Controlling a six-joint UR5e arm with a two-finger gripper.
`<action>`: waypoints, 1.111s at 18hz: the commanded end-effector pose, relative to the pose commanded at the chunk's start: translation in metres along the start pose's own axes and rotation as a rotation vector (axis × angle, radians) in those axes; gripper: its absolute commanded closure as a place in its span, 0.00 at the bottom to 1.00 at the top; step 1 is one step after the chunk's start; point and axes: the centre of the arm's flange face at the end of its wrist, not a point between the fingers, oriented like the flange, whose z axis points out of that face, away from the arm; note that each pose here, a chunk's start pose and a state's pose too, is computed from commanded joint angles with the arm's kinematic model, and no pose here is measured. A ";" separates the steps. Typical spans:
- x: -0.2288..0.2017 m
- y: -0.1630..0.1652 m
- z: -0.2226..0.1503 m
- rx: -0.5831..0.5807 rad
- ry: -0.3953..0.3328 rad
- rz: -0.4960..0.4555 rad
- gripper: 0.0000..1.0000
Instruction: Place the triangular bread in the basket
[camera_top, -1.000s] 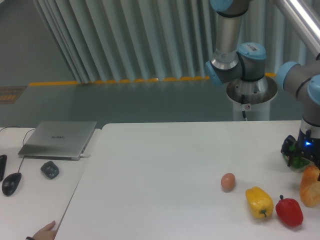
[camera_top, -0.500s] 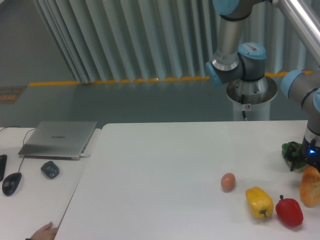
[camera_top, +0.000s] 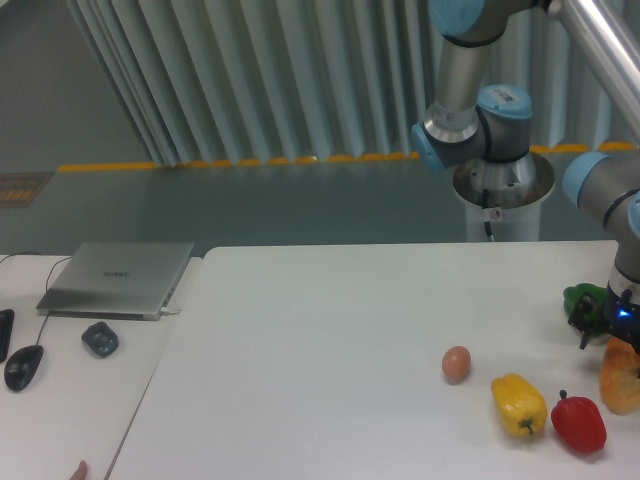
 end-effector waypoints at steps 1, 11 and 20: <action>0.000 0.000 0.000 0.000 0.000 0.000 0.37; 0.003 -0.014 -0.020 0.023 -0.034 0.010 0.90; 0.015 -0.041 -0.109 0.104 -0.169 0.051 0.89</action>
